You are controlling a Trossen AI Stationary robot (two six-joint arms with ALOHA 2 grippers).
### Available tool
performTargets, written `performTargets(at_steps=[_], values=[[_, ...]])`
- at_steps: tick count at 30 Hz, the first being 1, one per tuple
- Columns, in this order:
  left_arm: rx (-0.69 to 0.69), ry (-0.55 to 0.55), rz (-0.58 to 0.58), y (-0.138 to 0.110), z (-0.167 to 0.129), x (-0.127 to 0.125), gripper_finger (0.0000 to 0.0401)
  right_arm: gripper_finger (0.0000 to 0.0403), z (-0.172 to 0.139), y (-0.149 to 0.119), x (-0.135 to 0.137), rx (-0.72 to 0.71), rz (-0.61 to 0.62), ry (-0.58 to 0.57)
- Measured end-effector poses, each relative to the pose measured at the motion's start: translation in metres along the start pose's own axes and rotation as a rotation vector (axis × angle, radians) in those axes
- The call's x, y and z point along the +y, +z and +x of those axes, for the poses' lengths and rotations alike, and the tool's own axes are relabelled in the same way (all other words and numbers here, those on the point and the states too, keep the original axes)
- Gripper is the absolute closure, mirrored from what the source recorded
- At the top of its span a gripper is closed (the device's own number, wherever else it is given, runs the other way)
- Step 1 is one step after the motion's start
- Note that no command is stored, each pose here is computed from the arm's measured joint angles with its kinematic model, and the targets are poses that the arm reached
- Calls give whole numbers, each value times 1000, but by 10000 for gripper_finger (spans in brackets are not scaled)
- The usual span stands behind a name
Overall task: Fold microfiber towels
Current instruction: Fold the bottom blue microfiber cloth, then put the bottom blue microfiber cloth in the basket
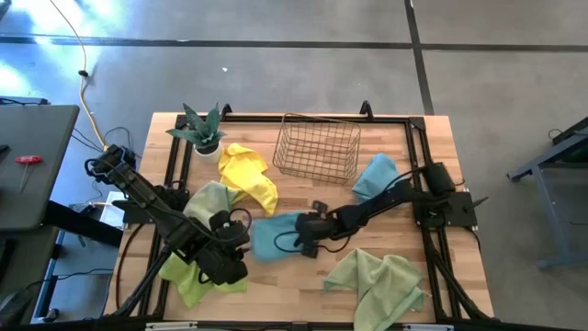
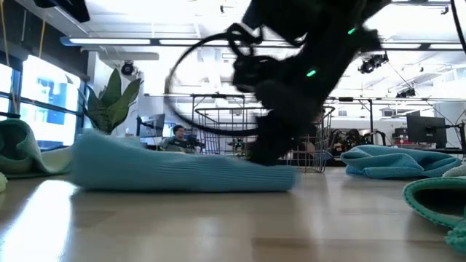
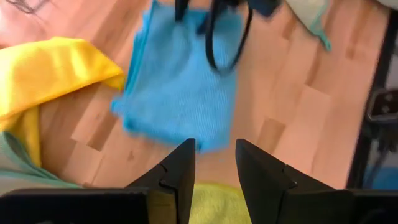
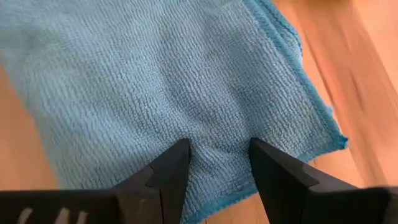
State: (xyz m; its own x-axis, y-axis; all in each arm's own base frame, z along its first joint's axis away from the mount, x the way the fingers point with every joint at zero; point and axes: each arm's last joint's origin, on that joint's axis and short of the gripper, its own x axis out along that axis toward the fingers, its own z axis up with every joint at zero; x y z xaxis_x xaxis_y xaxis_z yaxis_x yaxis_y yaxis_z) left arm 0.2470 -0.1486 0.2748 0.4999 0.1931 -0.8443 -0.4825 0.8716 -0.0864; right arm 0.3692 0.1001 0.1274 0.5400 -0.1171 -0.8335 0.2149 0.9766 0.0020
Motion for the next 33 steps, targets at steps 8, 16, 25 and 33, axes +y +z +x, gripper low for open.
performTargets(at_steps=[8,16,25,33], values=[[12,-38,5,1,4,-4,297,238,-63,-2,-12,115,175,-64],[-76,-129,14,-8,29,-9,297,238,-114,4,-5,20,447,19],[-168,-174,-69,-25,73,7,298,238,-130,-22,38,-19,654,41],[-191,-236,-45,-21,98,26,298,237,-123,-49,67,-69,897,77]])
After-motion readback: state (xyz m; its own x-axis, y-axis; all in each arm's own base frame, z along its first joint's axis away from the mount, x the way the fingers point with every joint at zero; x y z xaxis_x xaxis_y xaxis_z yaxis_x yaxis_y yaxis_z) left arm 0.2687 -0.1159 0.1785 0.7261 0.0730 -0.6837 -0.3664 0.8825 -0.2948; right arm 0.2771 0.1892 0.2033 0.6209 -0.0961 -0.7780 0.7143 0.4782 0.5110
